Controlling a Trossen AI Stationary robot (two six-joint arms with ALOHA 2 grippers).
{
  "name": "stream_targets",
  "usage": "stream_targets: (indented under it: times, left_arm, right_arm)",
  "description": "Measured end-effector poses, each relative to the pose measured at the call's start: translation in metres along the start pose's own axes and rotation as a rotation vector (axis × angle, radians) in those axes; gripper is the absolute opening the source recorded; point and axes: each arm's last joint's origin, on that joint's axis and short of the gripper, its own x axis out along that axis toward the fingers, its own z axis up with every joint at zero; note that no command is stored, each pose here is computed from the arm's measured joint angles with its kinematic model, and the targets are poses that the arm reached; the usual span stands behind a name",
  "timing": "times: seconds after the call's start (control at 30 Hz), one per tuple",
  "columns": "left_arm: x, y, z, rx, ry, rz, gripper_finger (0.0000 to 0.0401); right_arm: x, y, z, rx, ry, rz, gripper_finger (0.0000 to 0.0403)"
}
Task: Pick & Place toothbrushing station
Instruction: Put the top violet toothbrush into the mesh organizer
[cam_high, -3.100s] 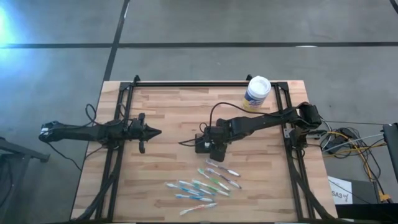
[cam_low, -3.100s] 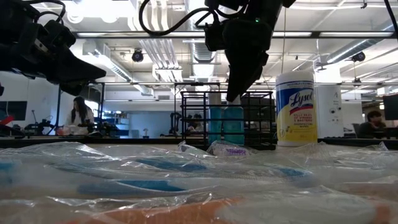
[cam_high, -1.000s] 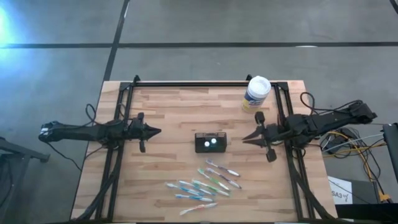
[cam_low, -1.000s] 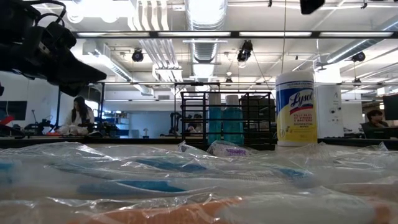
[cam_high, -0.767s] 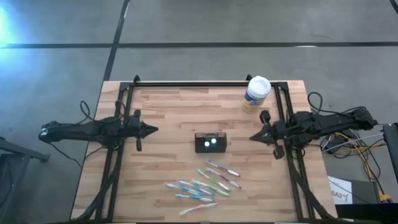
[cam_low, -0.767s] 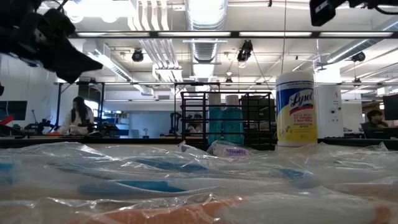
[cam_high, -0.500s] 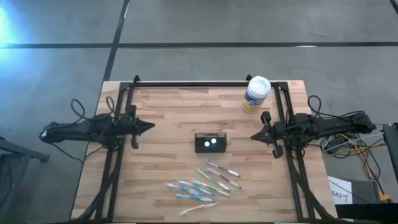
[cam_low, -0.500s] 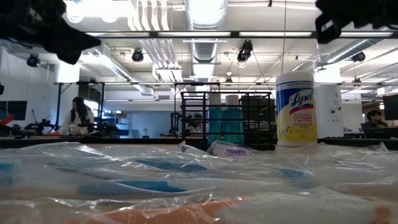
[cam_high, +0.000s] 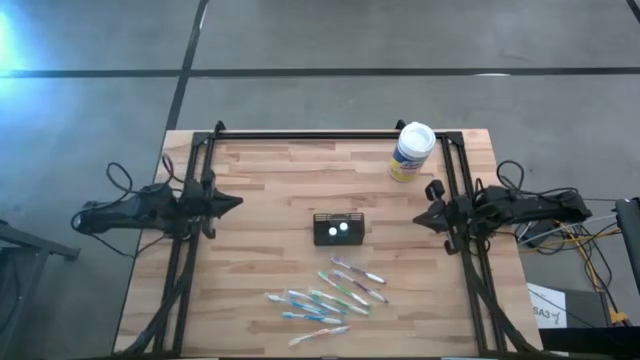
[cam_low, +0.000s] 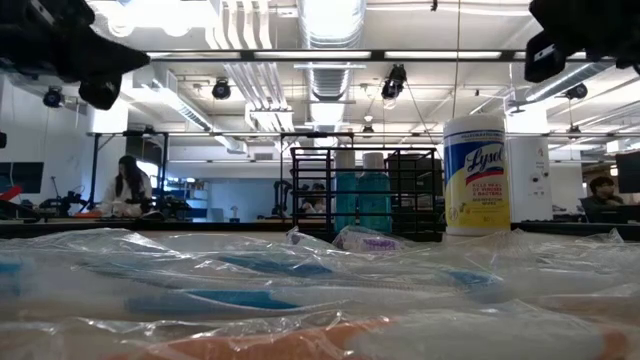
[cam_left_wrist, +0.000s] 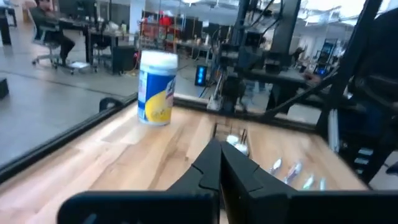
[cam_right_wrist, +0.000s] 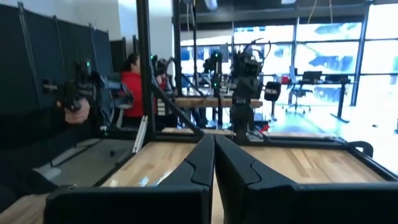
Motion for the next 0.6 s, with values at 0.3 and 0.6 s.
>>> stream_targets:
  times: [0.3, 0.6]
  left_arm:
    - [0.01, 0.004, -0.032, 0.048, 0.094, 0.013, 0.0005]
    - [0.013, 0.003, -0.039, 0.06, 0.07, -0.013, 0.0007]
  right_arm:
    - [-0.008, 0.0, -0.015, 0.034, -0.061, 0.002, 0.0008]
    - [-0.009, -0.001, -0.02, 0.031, -0.062, -0.006, 0.0008]
